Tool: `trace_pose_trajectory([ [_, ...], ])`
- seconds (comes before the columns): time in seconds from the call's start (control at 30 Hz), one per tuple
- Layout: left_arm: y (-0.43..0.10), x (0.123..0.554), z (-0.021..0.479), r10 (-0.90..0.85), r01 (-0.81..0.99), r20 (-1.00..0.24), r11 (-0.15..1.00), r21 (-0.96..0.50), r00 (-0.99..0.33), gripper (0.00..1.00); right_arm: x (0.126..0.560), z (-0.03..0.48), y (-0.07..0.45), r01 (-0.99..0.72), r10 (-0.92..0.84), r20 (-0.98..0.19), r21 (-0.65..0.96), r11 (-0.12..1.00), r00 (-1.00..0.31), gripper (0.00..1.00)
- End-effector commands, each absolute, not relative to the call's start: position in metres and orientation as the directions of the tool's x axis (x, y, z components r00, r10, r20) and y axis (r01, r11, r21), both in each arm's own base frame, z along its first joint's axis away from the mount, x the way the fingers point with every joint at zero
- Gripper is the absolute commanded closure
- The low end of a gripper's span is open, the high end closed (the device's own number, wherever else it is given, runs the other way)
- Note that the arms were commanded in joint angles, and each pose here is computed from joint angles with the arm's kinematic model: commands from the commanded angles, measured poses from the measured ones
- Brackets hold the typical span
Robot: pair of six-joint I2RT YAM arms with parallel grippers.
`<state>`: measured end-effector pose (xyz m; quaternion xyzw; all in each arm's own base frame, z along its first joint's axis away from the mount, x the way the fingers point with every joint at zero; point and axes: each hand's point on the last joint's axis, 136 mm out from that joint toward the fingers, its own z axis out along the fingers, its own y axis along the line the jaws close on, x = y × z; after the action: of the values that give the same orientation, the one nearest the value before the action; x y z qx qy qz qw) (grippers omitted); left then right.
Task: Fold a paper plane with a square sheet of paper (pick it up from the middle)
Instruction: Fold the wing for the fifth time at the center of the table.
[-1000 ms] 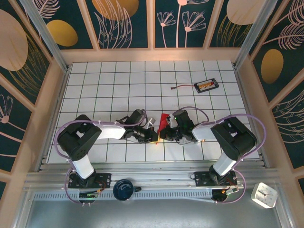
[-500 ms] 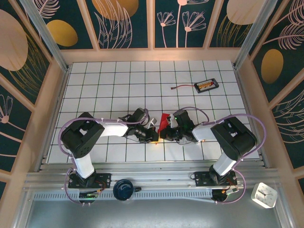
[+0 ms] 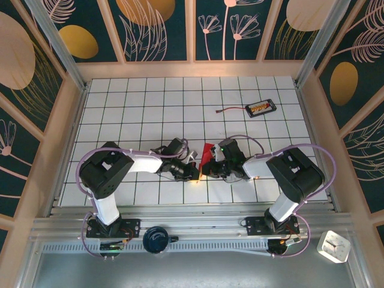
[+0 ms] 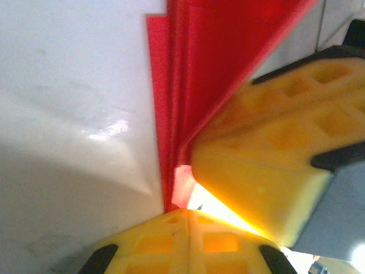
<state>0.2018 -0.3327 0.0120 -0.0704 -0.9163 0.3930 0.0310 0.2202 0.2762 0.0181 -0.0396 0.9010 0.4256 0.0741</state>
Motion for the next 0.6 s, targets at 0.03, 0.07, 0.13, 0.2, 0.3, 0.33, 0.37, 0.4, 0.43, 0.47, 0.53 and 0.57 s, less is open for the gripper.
trace_pose_trajectory([
  [0.03, -0.313, 0.213, -0.013, 0.088, 0.089, -0.032, 0.774, -0.627, -0.996, 1.00, 0.217, -0.002, 0.263, -0.104, -0.001, -0.142, 0.716, 0.691, -0.990, 0.93],
  [0.07, -0.310, 0.213, -0.015, 0.087, 0.091, -0.036, 0.784, -0.615, -0.996, 1.00, 0.217, -0.002, 0.263, -0.105, -0.001, -0.144, 0.716, 0.690, -0.990, 0.93],
  [0.13, -0.307, 0.212, -0.020, 0.091, 0.091, -0.030, 0.797, -0.597, -0.995, 1.00, 0.217, -0.002, 0.263, -0.102, -0.001, -0.140, 0.716, 0.691, -0.990, 0.92],
  [0.2, -0.305, 0.209, -0.025, 0.102, 0.094, -0.019, 0.810, -0.578, -0.995, 1.00, 0.218, -0.001, 0.264, -0.106, -0.003, -0.143, 0.717, 0.689, -0.990, 0.92],
  [0.3, -0.296, 0.201, -0.033, 0.101, 0.078, 0.012, 0.832, -0.549, -0.995, 1.00, 0.221, 0.004, 0.266, -0.113, -0.001, -0.154, 0.721, 0.683, -0.988, 0.92],
  [0.33, -0.293, 0.198, -0.036, 0.102, 0.073, 0.024, 0.840, -0.538, -0.995, 1.00, 0.224, 0.007, 0.266, -0.114, 0.003, -0.158, 0.725, 0.679, -0.987, 0.91],
  [0.37, -0.289, 0.195, -0.038, 0.102, 0.069, 0.033, 0.846, -0.529, -0.994, 1.00, 0.226, 0.009, 0.267, -0.115, 0.006, -0.161, 0.728, 0.675, -0.987, 0.90],
  [0.4, -0.286, 0.192, -0.041, 0.104, 0.067, 0.043, 0.853, -0.517, -0.994, 1.00, 0.227, 0.011, 0.268, -0.117, 0.007, -0.165, 0.729, 0.674, -0.986, 0.89],
  [0.43, -0.281, 0.188, -0.044, 0.107, 0.064, 0.056, 0.861, -0.505, -0.993, 1.00, 0.229, 0.012, 0.267, -0.117, 0.010, -0.168, 0.728, 0.675, -0.986, 0.89],
  [0.47, -0.278, 0.184, -0.047, 0.111, 0.064, 0.066, 0.866, -0.496, -0.992, 1.00, 0.230, 0.012, 0.267, -0.117, 0.011, -0.169, 0.728, 0.676, -0.986, 0.88],
  [0.53, -0.272, 0.178, -0.052, 0.119, 0.064, 0.086, 0.875, -0.479, -0.989, 1.00, 0.233, 0.013, 0.266, -0.117, 0.014, -0.171, 0.728, 0.676, -0.985, 0.87],
  [0.57, -0.269, 0.175, -0.054, 0.123, 0.066, 0.091, 0.880, -0.470, -0.988, 1.00, 0.235, 0.015, 0.266, -0.120, 0.014, -0.174, 0.730, 0.673, -0.985, 0.86],
])
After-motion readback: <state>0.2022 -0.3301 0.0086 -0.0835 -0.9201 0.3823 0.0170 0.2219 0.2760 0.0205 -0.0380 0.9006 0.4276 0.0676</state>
